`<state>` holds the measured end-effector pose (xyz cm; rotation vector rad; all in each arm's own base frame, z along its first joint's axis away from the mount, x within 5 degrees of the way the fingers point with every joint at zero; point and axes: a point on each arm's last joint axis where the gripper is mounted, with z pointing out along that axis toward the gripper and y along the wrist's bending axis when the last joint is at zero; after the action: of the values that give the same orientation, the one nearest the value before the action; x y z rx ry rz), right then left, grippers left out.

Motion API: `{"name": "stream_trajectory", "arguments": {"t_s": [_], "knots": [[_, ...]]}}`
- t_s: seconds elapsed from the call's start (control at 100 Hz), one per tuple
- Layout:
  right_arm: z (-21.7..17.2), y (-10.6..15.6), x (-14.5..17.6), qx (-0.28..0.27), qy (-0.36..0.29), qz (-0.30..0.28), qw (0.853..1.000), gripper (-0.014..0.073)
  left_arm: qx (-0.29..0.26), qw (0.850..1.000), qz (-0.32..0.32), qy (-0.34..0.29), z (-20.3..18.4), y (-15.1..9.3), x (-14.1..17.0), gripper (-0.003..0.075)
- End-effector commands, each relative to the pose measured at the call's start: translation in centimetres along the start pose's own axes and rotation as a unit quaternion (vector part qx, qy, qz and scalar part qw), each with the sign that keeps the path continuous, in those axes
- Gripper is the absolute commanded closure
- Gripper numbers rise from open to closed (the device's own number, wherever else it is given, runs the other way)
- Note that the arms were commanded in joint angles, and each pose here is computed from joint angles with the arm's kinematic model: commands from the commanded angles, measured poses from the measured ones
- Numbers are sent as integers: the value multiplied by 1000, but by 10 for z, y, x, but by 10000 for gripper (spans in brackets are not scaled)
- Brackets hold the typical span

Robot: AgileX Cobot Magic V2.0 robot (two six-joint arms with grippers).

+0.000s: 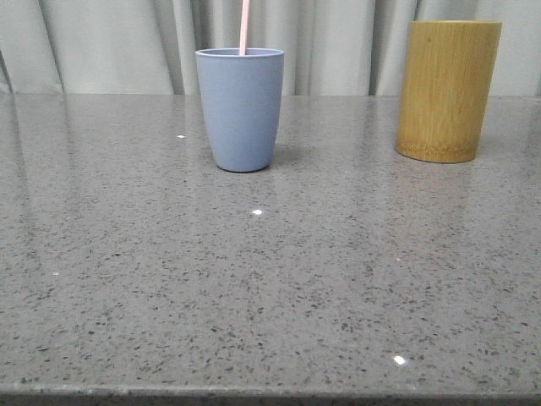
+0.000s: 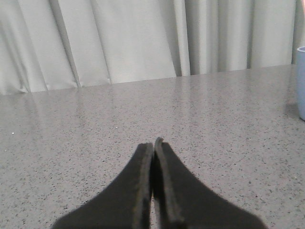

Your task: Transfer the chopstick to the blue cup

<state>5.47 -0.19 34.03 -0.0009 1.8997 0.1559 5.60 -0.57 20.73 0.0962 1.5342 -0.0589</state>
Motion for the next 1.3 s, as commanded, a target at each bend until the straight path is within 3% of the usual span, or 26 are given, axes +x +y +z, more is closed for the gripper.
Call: {"name": "stream_trajectory", "arguments": {"t_s": [0.0, 0.64, 0.84, 1.13, 1.29], "knots": [[-3, 2, -13, -8, -43, -5, 999, 663, -5, 998, -6, -56, -3, 1, -7, 739], [-3, 1, -12, -6, -45, -8, 999, 663, -5, 998, -6, -56, -3, 1, -7, 739], [-7, 1, -9, -14, -99, -28, 995, 663, -5, 998, -6, -56, -3, 1, -7, 739], [-3, 5, 30, -34, -167, -83, 982, 663, -5, 998, -6, -56, -3, 1, -7, 739], [-1, 3, 58, -28, -200, -85, 976, 663, -5, 998, -6, -56, -3, 1, -7, 739]]}}
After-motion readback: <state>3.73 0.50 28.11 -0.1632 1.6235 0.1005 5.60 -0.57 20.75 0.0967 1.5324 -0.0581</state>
